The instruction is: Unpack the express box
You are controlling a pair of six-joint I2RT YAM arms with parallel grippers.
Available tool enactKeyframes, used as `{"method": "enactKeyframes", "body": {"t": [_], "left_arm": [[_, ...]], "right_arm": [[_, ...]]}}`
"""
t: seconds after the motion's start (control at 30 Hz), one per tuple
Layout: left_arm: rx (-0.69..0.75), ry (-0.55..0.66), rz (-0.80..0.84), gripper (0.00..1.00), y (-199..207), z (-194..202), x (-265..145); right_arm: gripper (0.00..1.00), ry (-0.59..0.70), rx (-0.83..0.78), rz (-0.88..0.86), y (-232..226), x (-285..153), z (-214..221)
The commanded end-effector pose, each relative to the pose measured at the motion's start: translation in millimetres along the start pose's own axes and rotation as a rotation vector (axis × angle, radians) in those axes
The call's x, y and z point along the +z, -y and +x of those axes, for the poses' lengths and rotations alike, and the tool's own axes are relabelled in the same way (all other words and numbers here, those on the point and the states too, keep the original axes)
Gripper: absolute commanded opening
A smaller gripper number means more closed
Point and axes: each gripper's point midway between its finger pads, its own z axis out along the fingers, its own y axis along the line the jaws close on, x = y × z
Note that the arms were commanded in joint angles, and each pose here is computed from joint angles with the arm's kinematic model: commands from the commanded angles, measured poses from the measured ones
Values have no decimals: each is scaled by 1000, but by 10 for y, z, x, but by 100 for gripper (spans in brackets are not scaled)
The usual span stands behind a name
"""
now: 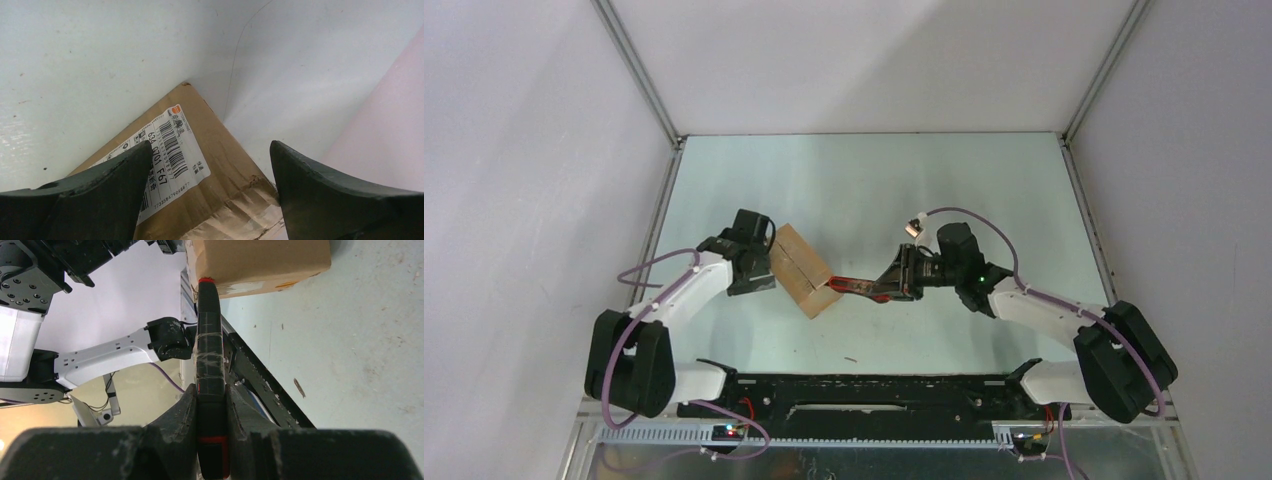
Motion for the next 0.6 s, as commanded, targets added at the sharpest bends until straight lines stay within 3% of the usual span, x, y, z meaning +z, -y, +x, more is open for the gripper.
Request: {"method": "enactKeyframes", "body": {"t": [0.0, 0.13, 0.2, 0.27, 0.57], "left_arm": [[-277, -83, -15, 90, 185, 209, -117], [-209, -91, 30, 89, 284, 220, -193], [-137, -31, 37, 95, 267, 62, -256], [-36, -2, 66, 100, 308, -79, -325], [463, 49, 81, 100, 480, -608, -654]], "right_arm": [[0, -82, 6, 23, 116, -97, 128], [0, -85, 19, 18, 130, -78, 107], [0, -83, 34, 23, 164, -46, 85], [0, -65, 40, 47, 222, -36, 54], [0, 31, 45, 159, 419, -90, -66]]}}
